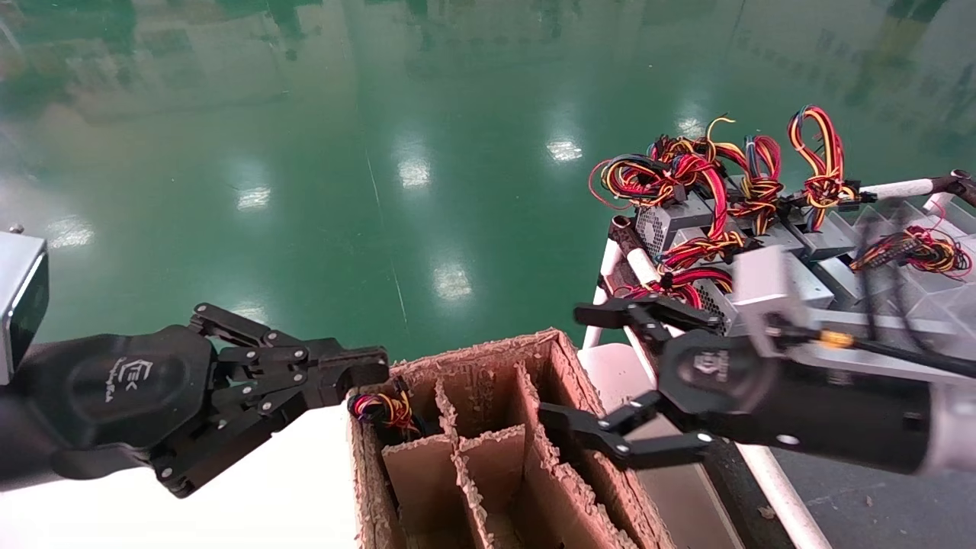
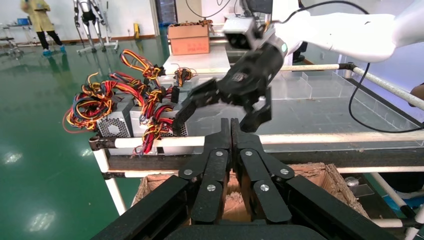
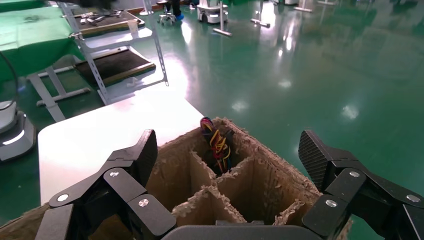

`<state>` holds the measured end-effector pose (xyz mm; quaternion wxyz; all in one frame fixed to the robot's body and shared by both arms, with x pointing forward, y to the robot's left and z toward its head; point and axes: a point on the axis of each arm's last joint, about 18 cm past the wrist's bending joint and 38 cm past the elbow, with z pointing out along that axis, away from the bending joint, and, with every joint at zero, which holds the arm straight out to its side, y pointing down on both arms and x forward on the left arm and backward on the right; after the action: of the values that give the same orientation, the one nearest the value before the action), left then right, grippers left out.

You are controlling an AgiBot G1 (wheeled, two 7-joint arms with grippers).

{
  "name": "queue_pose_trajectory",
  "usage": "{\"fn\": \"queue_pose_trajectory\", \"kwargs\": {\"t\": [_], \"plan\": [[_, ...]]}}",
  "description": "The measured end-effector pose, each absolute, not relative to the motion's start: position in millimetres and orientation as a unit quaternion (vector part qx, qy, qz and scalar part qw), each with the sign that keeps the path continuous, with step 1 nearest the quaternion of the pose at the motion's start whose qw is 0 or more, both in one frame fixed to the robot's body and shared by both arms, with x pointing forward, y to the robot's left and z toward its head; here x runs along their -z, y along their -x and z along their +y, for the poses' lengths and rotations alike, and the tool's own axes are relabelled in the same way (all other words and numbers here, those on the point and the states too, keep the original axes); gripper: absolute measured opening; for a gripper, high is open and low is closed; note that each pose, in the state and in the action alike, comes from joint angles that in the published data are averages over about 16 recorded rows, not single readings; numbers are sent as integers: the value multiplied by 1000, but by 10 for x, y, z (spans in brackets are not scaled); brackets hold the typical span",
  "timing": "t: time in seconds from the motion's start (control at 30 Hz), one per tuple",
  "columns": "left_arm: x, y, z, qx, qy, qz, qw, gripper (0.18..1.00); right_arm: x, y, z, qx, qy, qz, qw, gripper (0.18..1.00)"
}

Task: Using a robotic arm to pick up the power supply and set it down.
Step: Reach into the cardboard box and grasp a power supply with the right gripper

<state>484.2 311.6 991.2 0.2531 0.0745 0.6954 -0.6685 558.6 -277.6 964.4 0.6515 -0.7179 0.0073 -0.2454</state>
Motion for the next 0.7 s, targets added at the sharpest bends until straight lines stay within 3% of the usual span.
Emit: {"fn": "queue_pose_trajectory", "kwargs": {"t": [0.4,0.7], "plan": [[-9912,-4842,3116,668,-74,695,253,194,-9377,-6124,-2173,211,727,25,653,1001],[-9912,-4842,3116,668,-74,695,253,212,-9191,-6353,-1779,199,735,22,648,1001]]}}
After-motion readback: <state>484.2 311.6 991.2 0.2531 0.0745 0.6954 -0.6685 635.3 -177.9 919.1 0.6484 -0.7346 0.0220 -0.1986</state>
